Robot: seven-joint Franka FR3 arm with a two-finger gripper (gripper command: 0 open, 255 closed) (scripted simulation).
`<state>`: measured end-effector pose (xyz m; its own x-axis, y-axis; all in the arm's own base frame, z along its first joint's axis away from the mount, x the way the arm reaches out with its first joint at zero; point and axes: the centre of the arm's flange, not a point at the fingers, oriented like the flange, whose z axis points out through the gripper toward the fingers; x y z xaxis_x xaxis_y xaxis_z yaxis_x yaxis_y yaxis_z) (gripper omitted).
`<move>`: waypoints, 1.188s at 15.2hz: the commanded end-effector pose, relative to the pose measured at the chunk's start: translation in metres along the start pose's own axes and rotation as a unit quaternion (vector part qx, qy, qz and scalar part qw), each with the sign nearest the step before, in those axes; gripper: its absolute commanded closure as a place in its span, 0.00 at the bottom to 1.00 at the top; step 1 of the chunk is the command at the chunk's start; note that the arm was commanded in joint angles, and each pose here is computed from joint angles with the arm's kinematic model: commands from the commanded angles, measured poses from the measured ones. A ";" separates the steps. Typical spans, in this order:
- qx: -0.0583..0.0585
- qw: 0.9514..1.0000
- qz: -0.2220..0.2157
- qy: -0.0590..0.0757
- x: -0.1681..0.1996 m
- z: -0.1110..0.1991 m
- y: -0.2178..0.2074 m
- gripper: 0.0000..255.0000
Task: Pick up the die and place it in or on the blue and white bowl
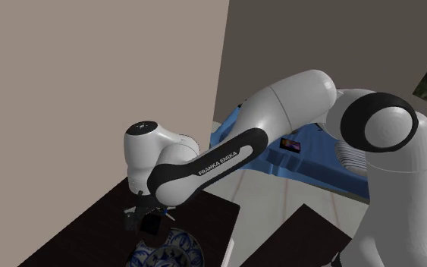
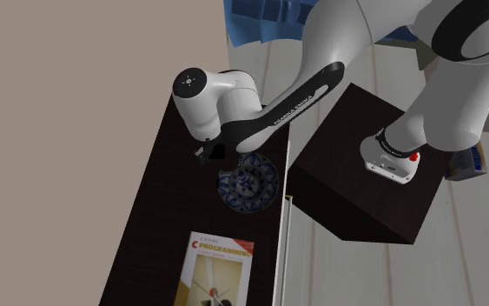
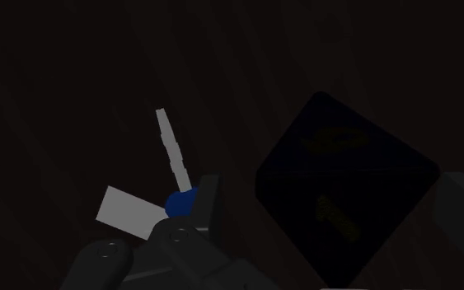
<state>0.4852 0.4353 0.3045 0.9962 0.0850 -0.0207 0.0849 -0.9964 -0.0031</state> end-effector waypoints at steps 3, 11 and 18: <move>0.000 1.000 0.000 0.000 0.000 0.000 0.000 1.00; 0.000 1.000 0.000 0.000 0.000 0.000 0.000 1.00; 0.000 1.000 0.000 0.000 -0.001 -0.032 0.000 1.00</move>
<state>0.4850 0.4362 0.3301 0.9962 0.0848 -0.0203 0.0848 -0.9964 -0.0033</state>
